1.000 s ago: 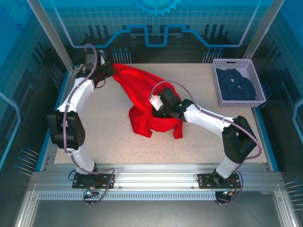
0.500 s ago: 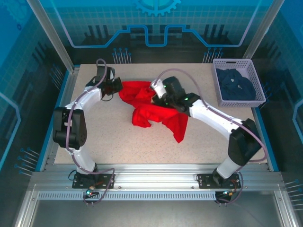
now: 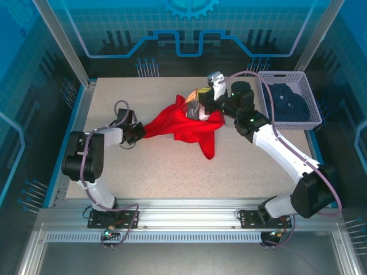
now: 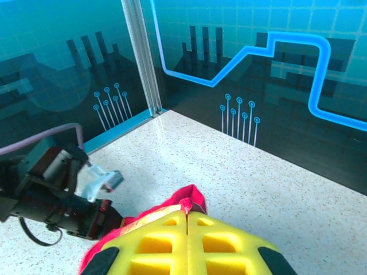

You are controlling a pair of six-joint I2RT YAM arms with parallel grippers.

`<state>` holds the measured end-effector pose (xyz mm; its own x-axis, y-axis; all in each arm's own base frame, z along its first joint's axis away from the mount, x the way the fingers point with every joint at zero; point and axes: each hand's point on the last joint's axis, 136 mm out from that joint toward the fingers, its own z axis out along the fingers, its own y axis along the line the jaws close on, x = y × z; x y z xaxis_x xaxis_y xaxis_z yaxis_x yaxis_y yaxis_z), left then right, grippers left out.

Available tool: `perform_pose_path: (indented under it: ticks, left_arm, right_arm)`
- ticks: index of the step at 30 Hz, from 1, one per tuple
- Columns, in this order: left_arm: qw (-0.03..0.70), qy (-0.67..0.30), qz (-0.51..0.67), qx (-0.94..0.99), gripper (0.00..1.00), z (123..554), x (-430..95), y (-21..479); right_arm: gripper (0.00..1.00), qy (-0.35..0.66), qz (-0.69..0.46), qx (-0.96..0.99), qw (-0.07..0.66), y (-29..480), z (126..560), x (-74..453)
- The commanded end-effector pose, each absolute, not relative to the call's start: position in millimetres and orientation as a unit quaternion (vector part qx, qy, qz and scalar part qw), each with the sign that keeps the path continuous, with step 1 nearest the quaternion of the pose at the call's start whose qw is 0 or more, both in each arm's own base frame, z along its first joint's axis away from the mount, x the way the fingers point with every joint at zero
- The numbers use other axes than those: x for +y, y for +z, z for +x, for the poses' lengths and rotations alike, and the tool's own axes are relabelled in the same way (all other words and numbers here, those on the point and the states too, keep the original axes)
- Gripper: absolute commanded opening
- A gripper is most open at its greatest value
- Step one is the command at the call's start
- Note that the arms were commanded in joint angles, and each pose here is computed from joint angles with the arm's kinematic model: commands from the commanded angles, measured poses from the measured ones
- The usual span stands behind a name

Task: Fold the inside-out t-shirt

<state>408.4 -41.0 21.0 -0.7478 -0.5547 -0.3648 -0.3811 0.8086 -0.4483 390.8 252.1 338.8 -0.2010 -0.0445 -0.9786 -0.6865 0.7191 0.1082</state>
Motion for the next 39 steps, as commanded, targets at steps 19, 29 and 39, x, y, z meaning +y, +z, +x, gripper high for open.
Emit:
perform_pose_path:
  ticks: [19,29,39]
  left_arm:
    - [0.344,-0.409,-0.058,0.843,0.85,393.4,-155.9,180.8]
    - [0.255,-0.363,-0.028,0.896,0.48,444.1,-209.2,115.2]
    - [0.325,-0.336,-0.26,0.845,0.0,483.0,-88.1,106.6]
  right_arm:
    - [0.0,0.32,-0.343,0.688,0.554,312.7,359.8,253.9]
    - [0.0,0.33,-0.331,0.664,0.583,348.1,358.0,253.1]
    - [0.0,0.324,-0.228,0.63,0.668,451.1,341.2,195.5]
